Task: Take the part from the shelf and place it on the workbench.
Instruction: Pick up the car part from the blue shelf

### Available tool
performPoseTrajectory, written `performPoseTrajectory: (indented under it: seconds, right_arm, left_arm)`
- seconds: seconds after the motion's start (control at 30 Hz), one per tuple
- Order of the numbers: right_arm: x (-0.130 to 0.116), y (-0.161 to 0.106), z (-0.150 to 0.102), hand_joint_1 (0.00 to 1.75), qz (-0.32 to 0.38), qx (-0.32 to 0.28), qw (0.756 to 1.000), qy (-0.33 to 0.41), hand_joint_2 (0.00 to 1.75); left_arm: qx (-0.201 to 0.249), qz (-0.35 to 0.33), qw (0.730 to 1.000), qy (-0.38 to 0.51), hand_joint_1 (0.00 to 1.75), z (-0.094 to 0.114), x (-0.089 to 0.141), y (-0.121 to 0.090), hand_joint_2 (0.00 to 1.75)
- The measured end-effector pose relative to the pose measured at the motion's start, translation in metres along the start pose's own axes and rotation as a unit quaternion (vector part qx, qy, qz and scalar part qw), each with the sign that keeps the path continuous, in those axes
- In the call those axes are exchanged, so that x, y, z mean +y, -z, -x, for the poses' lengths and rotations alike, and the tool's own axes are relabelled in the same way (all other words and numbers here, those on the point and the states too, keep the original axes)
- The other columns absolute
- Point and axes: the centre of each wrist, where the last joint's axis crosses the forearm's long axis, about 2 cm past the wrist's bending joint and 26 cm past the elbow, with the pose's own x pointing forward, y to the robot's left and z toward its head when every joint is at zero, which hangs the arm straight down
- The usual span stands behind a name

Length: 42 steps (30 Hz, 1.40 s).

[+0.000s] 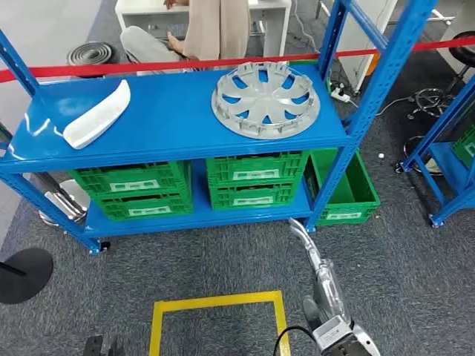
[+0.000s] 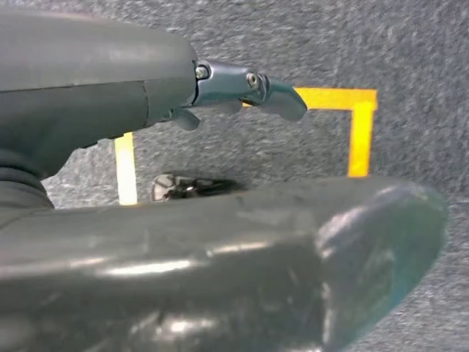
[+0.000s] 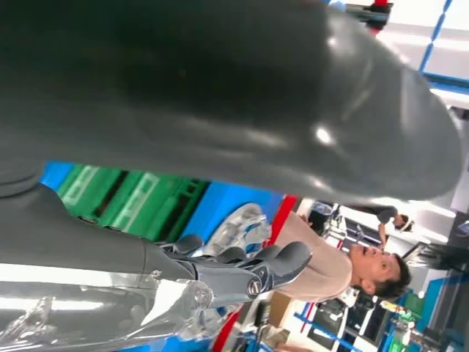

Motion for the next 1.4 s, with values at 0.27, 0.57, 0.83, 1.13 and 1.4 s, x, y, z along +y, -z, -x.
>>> performPoseTrajectory:
  seconds: [0.27,0.57,0.83,1.13,1.4]
  right_arm:
    - [0.0002,-0.0004,0.0000,0.00,0.000,0.001,1.000,0.001,0.00]
    - [-0.0007,-0.0008,0.0003,0.00,0.001,0.002,1.000,-0.001,0.00]
    - [-0.0009,-0.0012,0.0006,0.00,0.002,0.003,1.000,-0.001,0.00]
    - [-0.0015,-0.0002,0.0006,0.00,0.001,0.002,1.000,-0.003,0.00]
    - [-0.0005,-0.0002,0.0013,0.00,-0.003,0.002,1.000,-0.002,0.00]
  left_arm:
    - [-0.002,-0.001,1.000,0.002,0.00,-0.0005,0.0017,0.0004,0.00]
    - [-0.007,0.002,1.000,0.004,0.00,-0.0040,0.0009,0.0023,0.00]
    - [-0.006,0.002,1.000,0.004,0.00,-0.0035,0.0006,0.0019,0.00]
    - [-0.007,0.005,1.000,0.005,0.00,-0.0033,-0.0015,0.0017,0.00]
    - [-0.007,0.007,1.000,0.006,0.00,-0.0038,-0.0029,0.0018,0.00]
